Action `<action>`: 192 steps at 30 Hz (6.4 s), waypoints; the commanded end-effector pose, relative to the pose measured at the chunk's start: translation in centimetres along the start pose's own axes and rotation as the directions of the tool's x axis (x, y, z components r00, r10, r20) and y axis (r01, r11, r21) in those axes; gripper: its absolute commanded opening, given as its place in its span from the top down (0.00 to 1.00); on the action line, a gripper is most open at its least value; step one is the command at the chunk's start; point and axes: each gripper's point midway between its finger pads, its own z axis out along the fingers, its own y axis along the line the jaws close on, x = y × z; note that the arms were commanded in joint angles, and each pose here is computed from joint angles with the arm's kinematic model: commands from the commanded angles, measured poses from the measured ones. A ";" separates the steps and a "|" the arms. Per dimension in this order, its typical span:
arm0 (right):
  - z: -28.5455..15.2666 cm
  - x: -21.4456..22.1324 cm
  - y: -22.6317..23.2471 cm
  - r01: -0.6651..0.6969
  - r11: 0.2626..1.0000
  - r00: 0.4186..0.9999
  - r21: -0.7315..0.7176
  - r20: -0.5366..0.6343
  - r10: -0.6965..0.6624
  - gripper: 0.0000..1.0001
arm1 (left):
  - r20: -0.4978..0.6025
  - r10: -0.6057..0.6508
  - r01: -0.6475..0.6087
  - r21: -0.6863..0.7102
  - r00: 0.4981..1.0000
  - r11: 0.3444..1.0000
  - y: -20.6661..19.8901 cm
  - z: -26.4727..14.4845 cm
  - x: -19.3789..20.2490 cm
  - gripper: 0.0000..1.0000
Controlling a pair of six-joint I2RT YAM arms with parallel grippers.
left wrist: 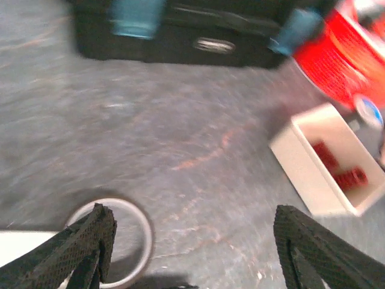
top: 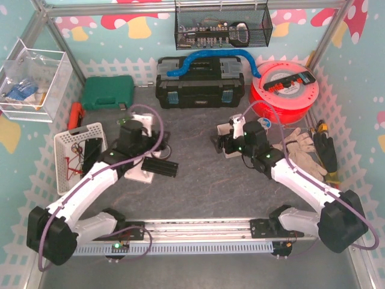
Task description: Install the large spring
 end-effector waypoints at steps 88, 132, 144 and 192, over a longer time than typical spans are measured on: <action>-4.1 2.4 -5.8 -0.020 0.959 0.966 0.283 0.252 -0.055 0.01 | -0.267 0.962 -0.807 0.580 -0.058 0.112 -1.3 6.1 12.9 0.73; -0.4 4.4 6.6 0.336 0.928 0.928 -0.160 0.222 -0.298 0.02 | -0.261 0.923 -0.918 0.204 0.283 0.339 5.2 22.9 -3.1 0.75; 0.2 4.6 5.0 0.323 0.943 0.931 -0.080 0.203 -0.302 0.02 | -0.293 0.913 -0.896 0.258 0.284 0.361 7.1 24.4 -0.2 0.41; -1.3 3.7 2.5 0.251 0.966 0.936 0.056 0.241 -0.257 0.01 | -0.594 0.415 -0.521 -0.008 0.689 0.854 1.1 8.4 10.8 0.70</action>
